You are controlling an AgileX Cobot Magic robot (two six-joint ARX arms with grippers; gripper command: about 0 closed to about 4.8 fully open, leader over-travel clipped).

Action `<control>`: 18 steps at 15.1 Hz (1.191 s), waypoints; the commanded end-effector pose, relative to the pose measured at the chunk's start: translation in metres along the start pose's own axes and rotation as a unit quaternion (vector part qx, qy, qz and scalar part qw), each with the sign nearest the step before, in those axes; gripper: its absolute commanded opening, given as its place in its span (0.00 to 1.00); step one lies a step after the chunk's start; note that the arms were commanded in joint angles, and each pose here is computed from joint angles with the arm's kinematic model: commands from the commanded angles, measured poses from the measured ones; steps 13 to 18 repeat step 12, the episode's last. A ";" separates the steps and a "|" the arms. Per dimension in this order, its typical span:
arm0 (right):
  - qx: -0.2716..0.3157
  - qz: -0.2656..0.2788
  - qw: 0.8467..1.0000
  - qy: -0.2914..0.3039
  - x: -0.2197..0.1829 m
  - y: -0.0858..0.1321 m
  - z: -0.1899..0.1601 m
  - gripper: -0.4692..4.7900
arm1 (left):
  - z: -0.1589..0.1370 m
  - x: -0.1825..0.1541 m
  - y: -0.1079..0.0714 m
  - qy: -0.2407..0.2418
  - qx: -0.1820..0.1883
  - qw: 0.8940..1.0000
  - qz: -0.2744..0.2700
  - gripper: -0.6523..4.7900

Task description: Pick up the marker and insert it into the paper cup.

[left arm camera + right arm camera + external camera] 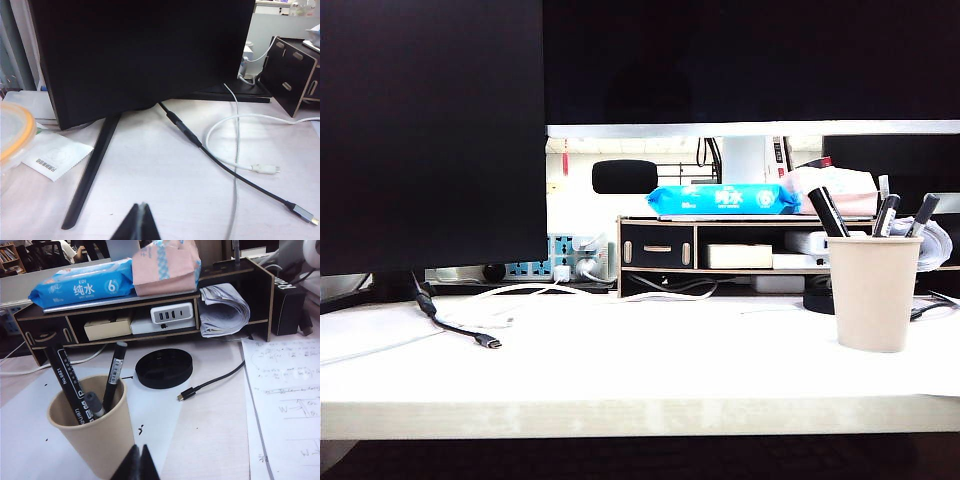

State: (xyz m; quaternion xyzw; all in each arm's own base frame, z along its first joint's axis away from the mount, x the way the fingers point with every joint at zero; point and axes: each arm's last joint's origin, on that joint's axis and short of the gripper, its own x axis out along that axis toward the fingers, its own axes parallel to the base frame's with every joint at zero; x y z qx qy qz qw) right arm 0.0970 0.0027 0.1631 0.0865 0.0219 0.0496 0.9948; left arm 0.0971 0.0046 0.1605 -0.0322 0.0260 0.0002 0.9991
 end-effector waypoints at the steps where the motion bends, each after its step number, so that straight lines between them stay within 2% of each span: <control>1: -0.004 0.002 1.000 -0.009 0.000 0.000 0.002 0.08 | 0.001 0.000 0.000 -0.005 0.001 1.000 -0.002 0.11; 18: -0.008 0.002 1.000 -0.009 0.000 0.000 0.002 0.08 | 0.001 0.000 0.000 -0.004 0.001 1.000 -0.002 0.11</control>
